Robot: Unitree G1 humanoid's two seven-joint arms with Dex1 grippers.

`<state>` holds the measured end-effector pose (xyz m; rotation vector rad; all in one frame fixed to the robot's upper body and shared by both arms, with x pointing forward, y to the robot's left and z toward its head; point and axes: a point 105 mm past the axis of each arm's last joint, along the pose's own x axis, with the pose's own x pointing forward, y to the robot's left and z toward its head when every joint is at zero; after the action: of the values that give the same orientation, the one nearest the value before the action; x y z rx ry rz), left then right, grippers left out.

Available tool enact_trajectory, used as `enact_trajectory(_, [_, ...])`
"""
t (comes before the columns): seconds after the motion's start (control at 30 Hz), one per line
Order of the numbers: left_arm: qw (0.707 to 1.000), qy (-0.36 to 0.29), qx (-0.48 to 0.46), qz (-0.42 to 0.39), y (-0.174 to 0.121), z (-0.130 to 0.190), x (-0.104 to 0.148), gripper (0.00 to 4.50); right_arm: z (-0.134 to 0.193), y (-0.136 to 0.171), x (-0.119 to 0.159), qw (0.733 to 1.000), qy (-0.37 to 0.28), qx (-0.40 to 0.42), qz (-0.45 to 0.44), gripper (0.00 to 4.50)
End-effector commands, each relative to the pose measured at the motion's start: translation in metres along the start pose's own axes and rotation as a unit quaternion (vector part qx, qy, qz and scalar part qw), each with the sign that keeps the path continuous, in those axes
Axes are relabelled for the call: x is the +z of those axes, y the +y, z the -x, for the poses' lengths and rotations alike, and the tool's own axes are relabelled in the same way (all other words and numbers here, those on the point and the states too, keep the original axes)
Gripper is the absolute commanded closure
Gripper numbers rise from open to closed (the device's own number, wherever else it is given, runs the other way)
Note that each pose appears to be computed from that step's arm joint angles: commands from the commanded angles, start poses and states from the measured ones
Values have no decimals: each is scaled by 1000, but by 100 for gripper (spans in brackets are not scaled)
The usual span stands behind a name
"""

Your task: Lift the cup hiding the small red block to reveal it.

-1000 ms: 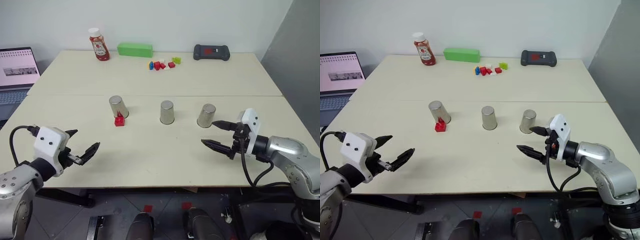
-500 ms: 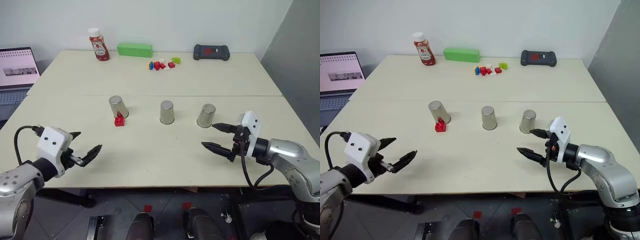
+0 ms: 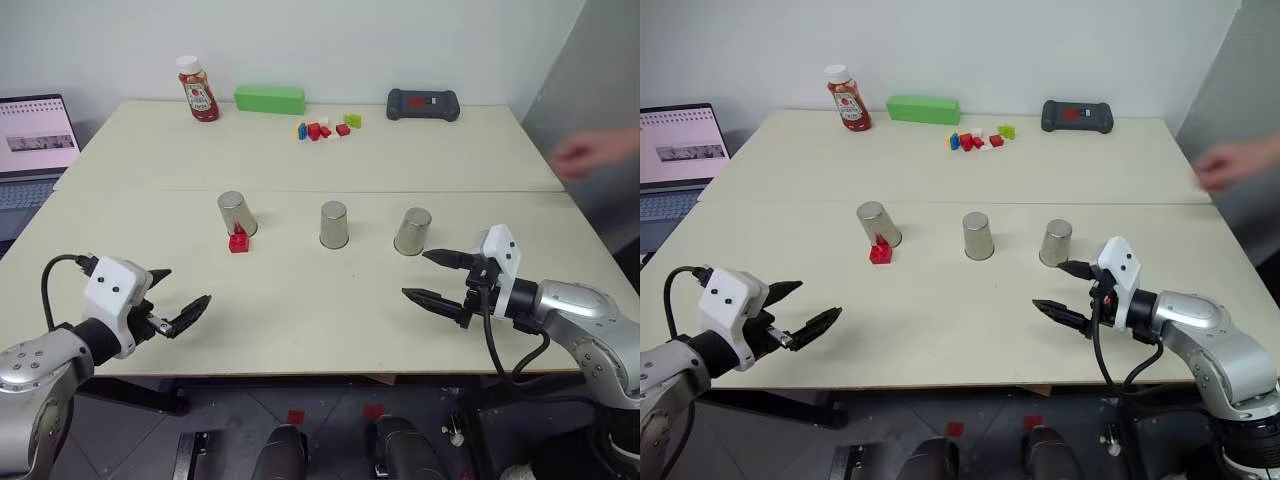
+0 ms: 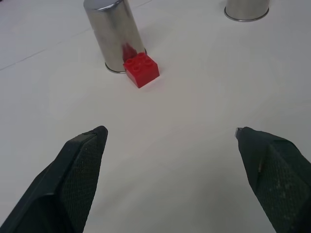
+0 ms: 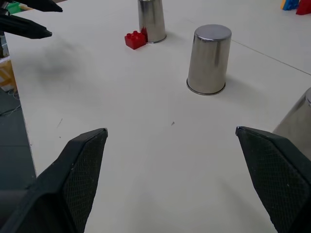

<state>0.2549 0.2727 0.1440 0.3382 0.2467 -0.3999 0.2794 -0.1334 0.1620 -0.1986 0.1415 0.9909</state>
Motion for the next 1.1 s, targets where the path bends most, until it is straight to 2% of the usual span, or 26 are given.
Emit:
enact_trajectory(0.03, [1000, -10, 5, -21, 4, 1, 10, 1, 3, -2, 10, 1000, -15, -3, 21, 0])
enact_trajectory(1.1, [999, -6, 3, -43, 5, -6, 12, 1, 2, -2, 12, 1000, -19, -6, 22, 0])
